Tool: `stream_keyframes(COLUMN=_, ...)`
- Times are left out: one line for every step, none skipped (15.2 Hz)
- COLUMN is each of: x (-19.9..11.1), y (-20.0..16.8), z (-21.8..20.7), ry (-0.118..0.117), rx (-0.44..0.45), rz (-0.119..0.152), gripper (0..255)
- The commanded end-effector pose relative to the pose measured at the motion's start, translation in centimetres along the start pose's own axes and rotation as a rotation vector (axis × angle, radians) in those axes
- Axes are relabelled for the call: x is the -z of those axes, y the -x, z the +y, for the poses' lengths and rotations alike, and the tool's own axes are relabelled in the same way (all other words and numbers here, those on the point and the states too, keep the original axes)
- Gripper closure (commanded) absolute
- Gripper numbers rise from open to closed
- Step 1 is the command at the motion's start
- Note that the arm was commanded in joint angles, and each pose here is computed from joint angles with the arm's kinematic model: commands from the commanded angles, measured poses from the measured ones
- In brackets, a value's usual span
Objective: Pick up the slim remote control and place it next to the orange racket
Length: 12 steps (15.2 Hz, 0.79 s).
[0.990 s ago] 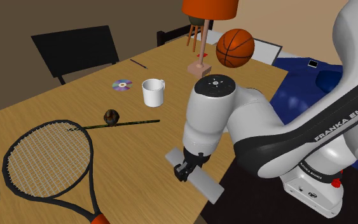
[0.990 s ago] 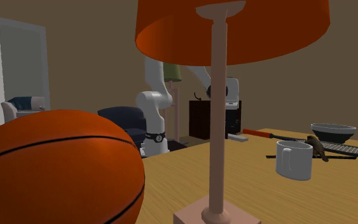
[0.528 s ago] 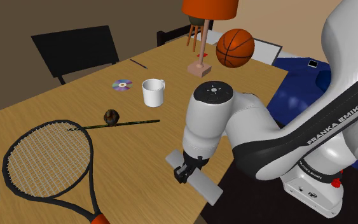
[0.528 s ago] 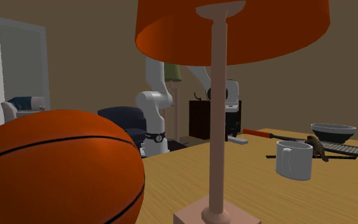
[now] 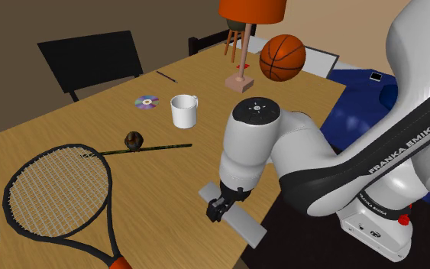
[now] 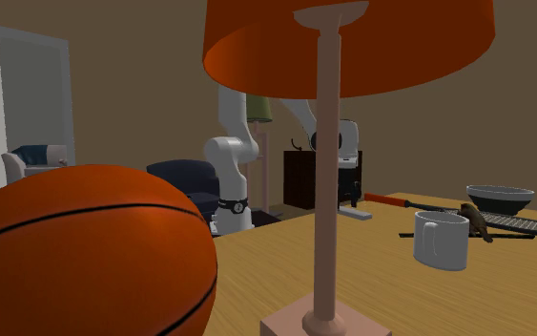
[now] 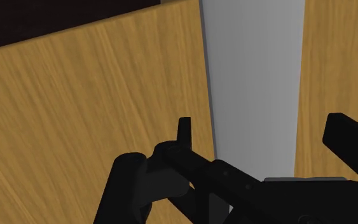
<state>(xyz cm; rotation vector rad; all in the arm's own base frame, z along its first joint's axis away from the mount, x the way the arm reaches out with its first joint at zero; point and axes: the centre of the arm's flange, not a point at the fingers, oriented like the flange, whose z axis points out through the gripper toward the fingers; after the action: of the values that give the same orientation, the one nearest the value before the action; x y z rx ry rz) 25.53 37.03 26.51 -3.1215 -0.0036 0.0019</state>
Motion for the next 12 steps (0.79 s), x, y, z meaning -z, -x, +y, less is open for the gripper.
stream_keyframes(x=0.0, y=0.0, z=0.0, ry=0.000, rx=0.000, rz=0.000, gripper=0)
stream_keyframes(x=1.3, y=0.0, z=0.0, ry=0.000, rx=0.000, rz=0.000, gripper=0)
stream_keyframes(x=2.6, y=0.0, z=0.0, ry=0.000, rx=0.000, rz=0.000, gripper=0)
stream_keyframes(x=4.0, y=0.0, z=0.0, ry=0.000, rx=0.000, rz=0.000, gripper=0)
stream_keyframes(x=5.0, y=0.0, z=0.0, ry=0.000, rx=0.000, rz=0.000, gripper=0)
stream_keyframes(x=5.0, y=0.0, z=0.0, ry=0.000, rx=0.000, rz=0.000, gripper=0)
stream_keyframes(x=5.0, y=0.0, z=0.0, ry=0.000, rx=0.000, rz=0.000, gripper=0)
stream_keyframes(x=5.0, y=0.0, z=0.0, ry=0.000, rx=0.000, rz=0.000, gripper=0)
stream_keyframes(x=5.0, y=0.0, z=0.0, ry=0.000, rx=0.000, rz=0.000, gripper=0)
stream_keyframes(x=5.0, y=0.0, z=0.0, ry=0.000, rx=0.000, rz=0.000, gripper=0)
stream_keyframes(x=5.0, y=0.0, z=0.0, ry=0.000, rx=0.000, rz=0.000, gripper=0)
stream_keyframes(x=5.0, y=0.0, z=0.0, ry=0.000, rx=0.000, rz=0.000, gripper=0)
